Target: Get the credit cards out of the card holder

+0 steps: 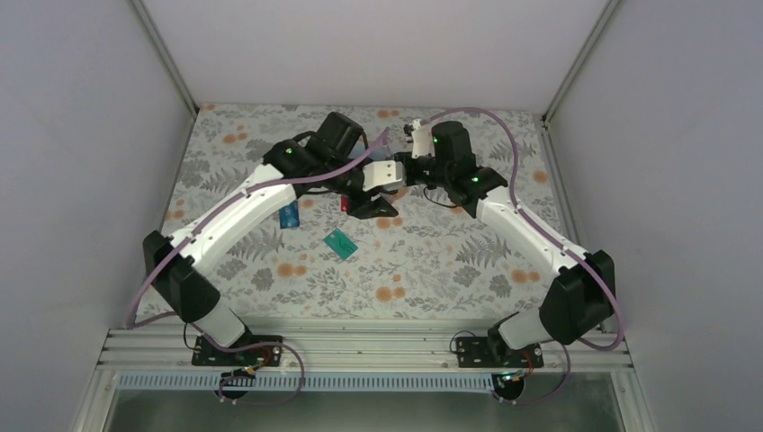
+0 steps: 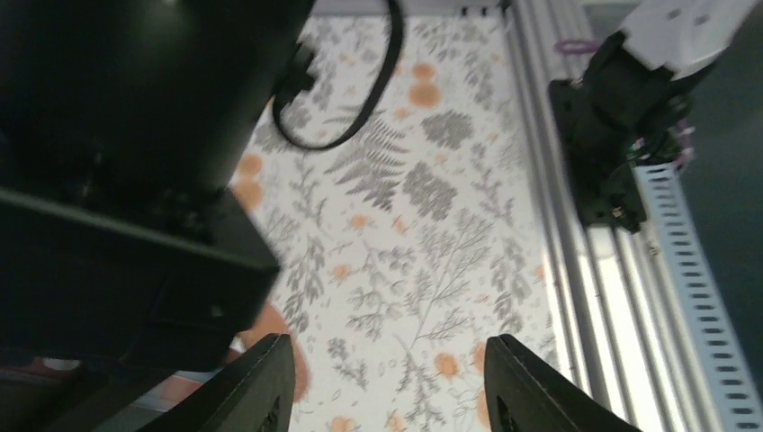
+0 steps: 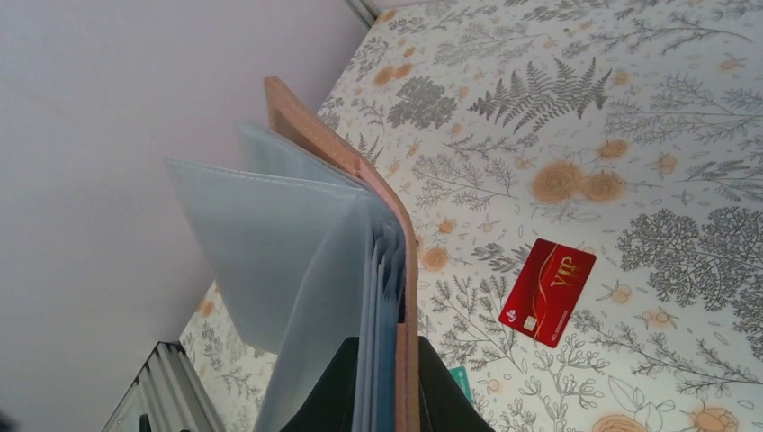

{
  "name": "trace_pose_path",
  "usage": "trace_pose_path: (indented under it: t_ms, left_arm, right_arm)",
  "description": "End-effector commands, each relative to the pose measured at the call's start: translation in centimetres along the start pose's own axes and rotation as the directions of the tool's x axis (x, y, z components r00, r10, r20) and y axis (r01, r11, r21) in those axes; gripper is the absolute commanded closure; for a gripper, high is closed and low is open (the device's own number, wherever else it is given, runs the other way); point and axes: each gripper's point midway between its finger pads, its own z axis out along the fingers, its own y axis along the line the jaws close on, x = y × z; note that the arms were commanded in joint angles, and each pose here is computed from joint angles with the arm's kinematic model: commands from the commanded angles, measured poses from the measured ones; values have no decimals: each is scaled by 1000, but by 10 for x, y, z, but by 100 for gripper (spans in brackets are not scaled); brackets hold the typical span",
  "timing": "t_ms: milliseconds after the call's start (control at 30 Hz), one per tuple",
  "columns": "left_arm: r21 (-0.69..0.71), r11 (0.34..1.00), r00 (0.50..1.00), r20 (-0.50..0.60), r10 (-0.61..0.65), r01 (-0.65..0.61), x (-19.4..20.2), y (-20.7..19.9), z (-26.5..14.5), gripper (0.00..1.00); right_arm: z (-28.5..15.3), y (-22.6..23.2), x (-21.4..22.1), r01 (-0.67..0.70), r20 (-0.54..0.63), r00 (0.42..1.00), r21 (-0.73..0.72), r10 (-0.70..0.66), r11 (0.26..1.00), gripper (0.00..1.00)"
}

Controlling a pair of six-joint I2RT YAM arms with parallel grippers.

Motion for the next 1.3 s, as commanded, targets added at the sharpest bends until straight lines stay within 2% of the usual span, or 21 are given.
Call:
trace_pose_path:
  t_ms: [0,167,333,467,667,900,933,967,1033,1133,1267]
  left_arm:
    - [-109,994,998,-64,-24,17,14,28,7,48]
    - [-204,979,989,-137,-56,27,36,46,6,49]
    - [-371,927,982,-154,-113,48,48,80,-15,48]
    - [-457,884,971,-148,-189,103,62,106,-31,48]
    - [-589,792,957,-102,-270,161,72,139,-63,54]
    - [-591,787,956,-83,-281,180,77,141,-65,57]
    - [-591,784,955,-74,-288,191,78,143,-68,54]
    - [-573,792,953,-61,-297,210,80,143,-70,46]
    - [-473,845,954,-29,-299,250,77,130,-67,31]
    - [-326,912,966,6,-260,248,64,100,-61,17]
    - [-243,950,981,51,-189,196,49,72,-68,1]
  right_arm:
    - [-10,23,-20,26,50,998,-82,-22,996,96]
    - [-14,28,-21,38,54,998,-91,-33,995,96]
    - [-18,34,-20,50,50,998,-115,-44,992,96]
    - [-21,40,-16,62,40,998,-147,-57,987,96]
    - [-25,40,-18,77,47,996,-134,-71,988,96]
    - [-25,44,-15,92,41,995,-159,-86,983,96]
    - [-26,46,-15,99,41,995,-167,-94,981,96]
    - [-28,50,-15,114,41,993,-183,-108,977,96]
    - [-32,59,-14,144,41,990,-223,-138,964,96]
    - [-40,69,-11,210,47,978,-259,-205,943,96]
    - [-58,84,-8,322,93,947,-301,-308,898,96]
